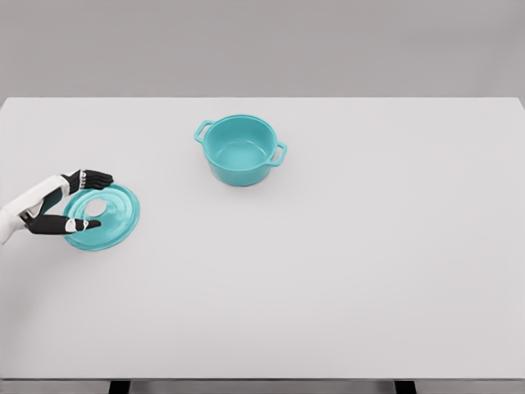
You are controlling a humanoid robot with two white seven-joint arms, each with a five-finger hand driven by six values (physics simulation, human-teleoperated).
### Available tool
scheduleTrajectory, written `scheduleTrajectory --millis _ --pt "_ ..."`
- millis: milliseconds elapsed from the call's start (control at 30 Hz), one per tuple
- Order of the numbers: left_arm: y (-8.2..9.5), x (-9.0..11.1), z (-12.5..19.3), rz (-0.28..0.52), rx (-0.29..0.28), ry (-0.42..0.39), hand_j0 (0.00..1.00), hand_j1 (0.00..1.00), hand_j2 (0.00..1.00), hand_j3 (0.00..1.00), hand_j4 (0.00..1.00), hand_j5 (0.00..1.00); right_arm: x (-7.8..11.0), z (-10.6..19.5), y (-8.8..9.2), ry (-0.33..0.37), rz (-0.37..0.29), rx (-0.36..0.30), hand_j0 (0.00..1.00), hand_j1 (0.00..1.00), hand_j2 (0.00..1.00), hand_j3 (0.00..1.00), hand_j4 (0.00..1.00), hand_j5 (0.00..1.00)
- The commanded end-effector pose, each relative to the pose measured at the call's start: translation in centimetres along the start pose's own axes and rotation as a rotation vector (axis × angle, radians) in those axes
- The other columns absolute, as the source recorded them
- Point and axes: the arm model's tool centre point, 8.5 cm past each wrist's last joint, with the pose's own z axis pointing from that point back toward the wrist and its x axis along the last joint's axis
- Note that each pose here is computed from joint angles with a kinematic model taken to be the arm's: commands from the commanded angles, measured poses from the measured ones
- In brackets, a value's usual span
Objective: Cover the pot with left arm
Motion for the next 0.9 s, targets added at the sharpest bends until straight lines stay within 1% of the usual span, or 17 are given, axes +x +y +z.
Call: scheduleTrajectory --millis 0,100,267,300,400,433,500,600,733,867 --pt "0.0 -0.6 0.3 0.009 0.010 0.017 0.80 0.80 0.80 0.80 0.80 0.80 0.0 0.0 0.0 0.000 0.001 0.000 1.00 1.00 1.00 1.00 1.00 1.00" --pt "-0.5 -1.7 0.3 0.026 0.018 0.041 0.80 0.80 0.80 0.80 0.80 0.80 0.0 0.0 0.0 0.000 0.001 0.000 1.00 1.00 1.00 1.00 1.00 1.00" --pt "-0.7 -2.2 0.3 0.038 0.029 0.051 0.79 0.79 0.79 0.79 0.79 0.79 0.0 0.0 0.0 0.000 0.001 0.000 1.00 1.00 1.00 1.00 1.00 1.00" --pt "-0.6 -2.1 0.3 0.039 0.031 0.049 0.75 0.75 0.75 0.75 0.75 0.75 0.0 0.0 0.0 -0.002 0.001 0.000 1.00 1.00 1.00 1.00 1.00 1.00" --pt "-0.6 -2.1 0.3 0.039 0.034 0.048 0.54 0.54 0.54 0.54 0.54 0.54 0.0 0.0 0.0 -0.002 0.001 0.000 1.00 1.00 1.00 1.00 1.00 1.00" --pt "-0.6 -2.1 0.3 0.040 0.034 0.048 0.49 0.49 0.49 0.49 0.49 0.49 0.0 0.0 0.0 0.000 0.001 0.000 1.00 1.00 1.00 1.00 1.00 1.00" --pt "-0.7 -2.1 0.2 0.041 0.031 0.048 0.44 0.44 0.44 0.44 0.44 0.44 0.0 0.0 0.0 0.000 0.001 0.000 1.00 1.00 1.00 1.00 1.00 1.00" --pt "-0.8 -2.2 0.2 0.043 0.029 0.047 0.42 0.42 0.42 0.42 0.42 0.42 0.0 0.0 0.0 -0.002 0.001 0.000 1.00 1.00 1.00 1.00 1.00 1.00" --pt "-0.8 -2.2 0.2 0.041 0.030 0.047 0.42 0.42 0.42 0.42 0.42 0.42 0.0 0.0 0.0 0.000 0.001 0.000 1.00 1.00 1.00 1.00 1.00 1.00" --pt "-0.7 -1.7 0.0 0.032 0.023 0.036 0.42 0.42 0.42 0.42 0.42 0.42 0.0 0.0 0.0 0.000 0.001 0.000 1.00 1.00 1.00 1.00 1.00 1.00"
